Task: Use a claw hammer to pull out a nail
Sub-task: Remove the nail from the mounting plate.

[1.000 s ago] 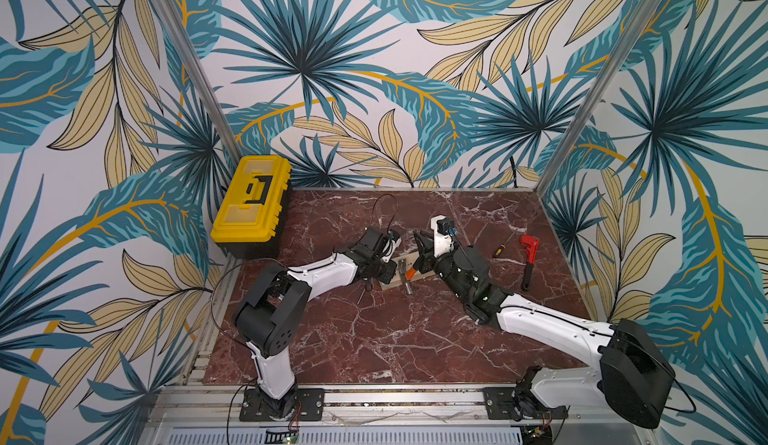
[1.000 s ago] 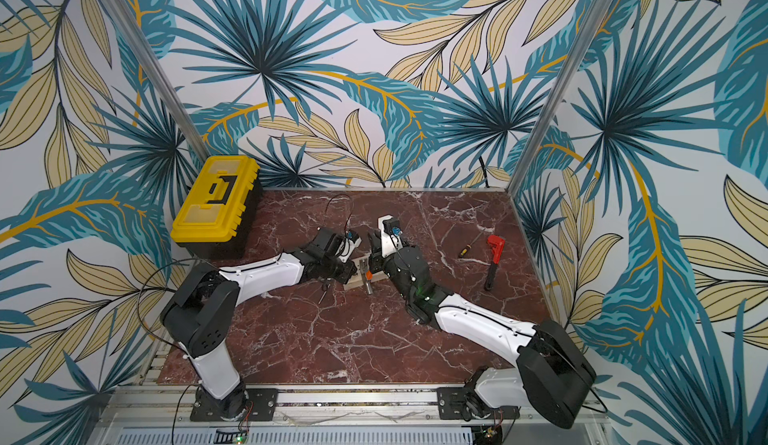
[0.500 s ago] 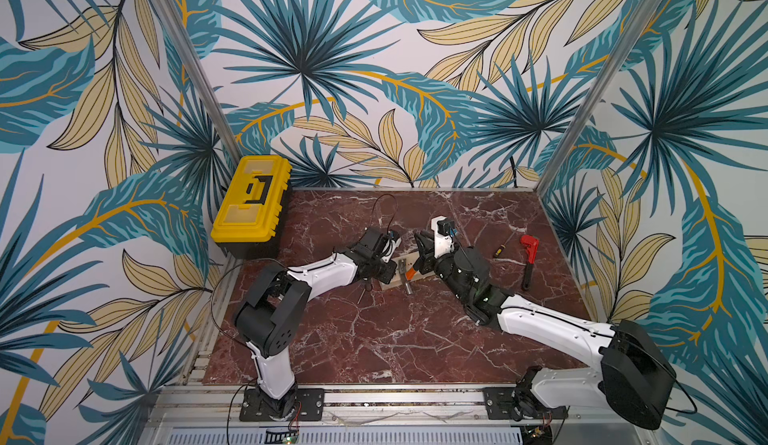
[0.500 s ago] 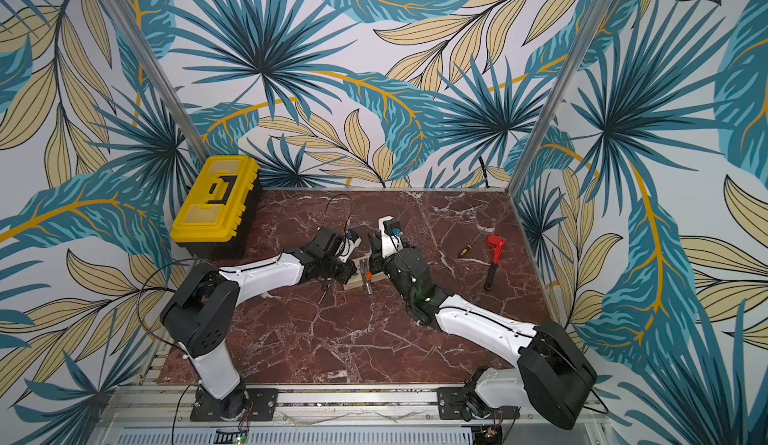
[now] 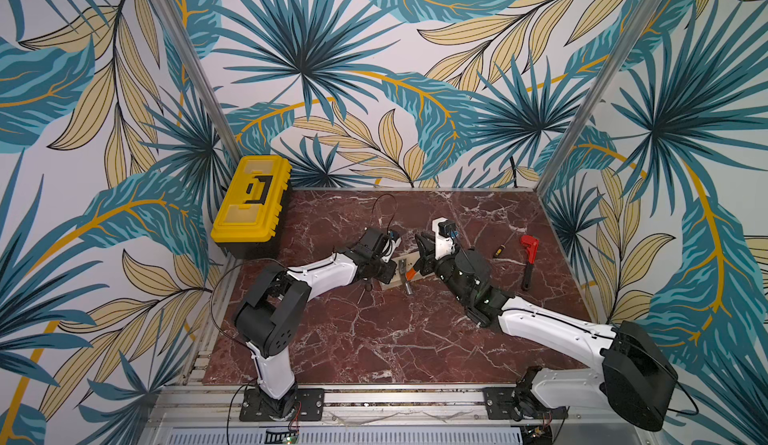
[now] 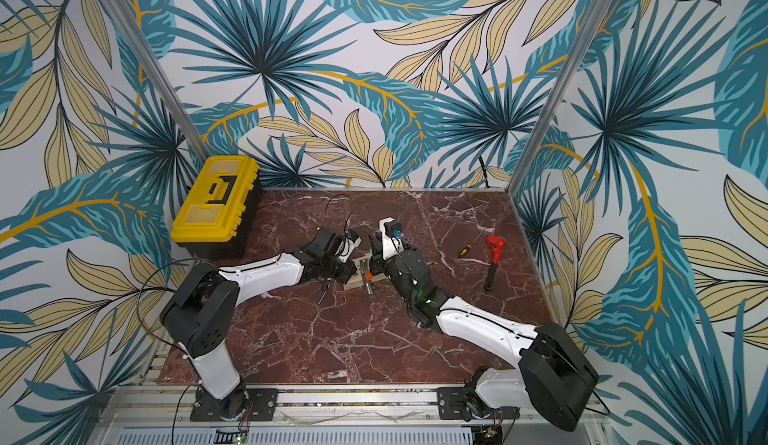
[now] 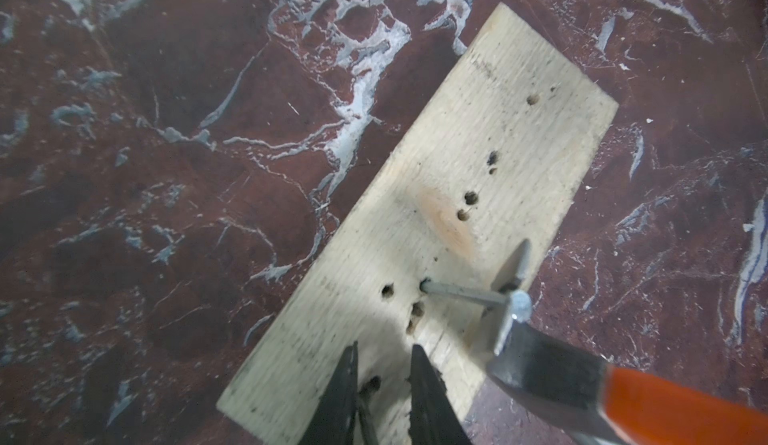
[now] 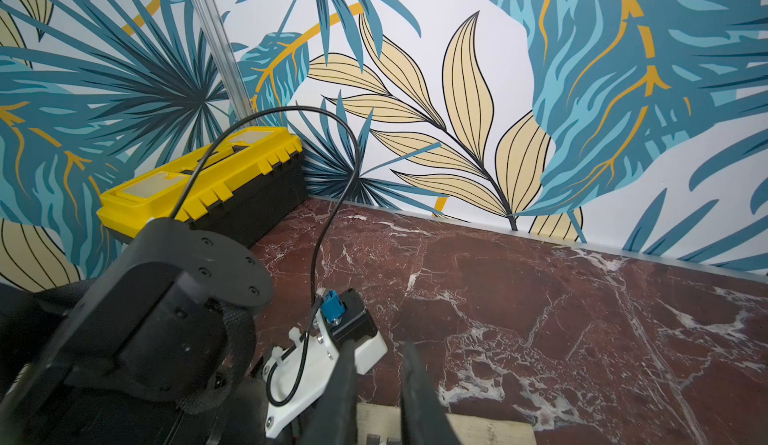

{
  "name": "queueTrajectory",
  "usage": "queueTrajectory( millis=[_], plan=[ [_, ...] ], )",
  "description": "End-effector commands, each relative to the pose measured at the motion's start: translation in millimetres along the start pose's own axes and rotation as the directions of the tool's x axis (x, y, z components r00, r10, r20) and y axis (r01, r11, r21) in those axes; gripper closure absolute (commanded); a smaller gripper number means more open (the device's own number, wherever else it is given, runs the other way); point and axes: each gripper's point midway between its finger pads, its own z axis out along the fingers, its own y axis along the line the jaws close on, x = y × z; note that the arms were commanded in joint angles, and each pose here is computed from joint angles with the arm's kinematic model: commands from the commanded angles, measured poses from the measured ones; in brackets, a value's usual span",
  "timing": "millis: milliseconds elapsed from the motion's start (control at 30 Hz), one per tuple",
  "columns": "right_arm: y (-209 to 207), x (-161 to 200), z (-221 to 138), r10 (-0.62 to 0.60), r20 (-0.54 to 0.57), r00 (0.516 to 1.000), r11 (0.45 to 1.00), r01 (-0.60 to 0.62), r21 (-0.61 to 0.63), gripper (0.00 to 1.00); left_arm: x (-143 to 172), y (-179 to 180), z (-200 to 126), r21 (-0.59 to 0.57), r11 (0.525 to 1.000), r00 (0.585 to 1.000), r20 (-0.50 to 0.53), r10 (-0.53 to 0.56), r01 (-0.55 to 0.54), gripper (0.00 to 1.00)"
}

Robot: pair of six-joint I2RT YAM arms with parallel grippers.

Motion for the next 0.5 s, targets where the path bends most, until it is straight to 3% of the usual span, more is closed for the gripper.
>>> queueTrajectory(
  millis=[0,467],
  plan=[
    [-6.2,59.1,-6.4,-0.085,-0.178,0.980,0.996,0.087,0.005,1.00,97.1,18.1,23.7,-0.061,0.996,0.950,-0.304,-0.074,0.058,0.76],
    [-5.7,62.3,-8.2,-0.083,-0.184,0.979,0.996,0.085,0.000,1.00,98.8,18.5,23.7,-0.065,0.996,0.949,-0.307,-0.079,0.062,0.77]
  ],
)
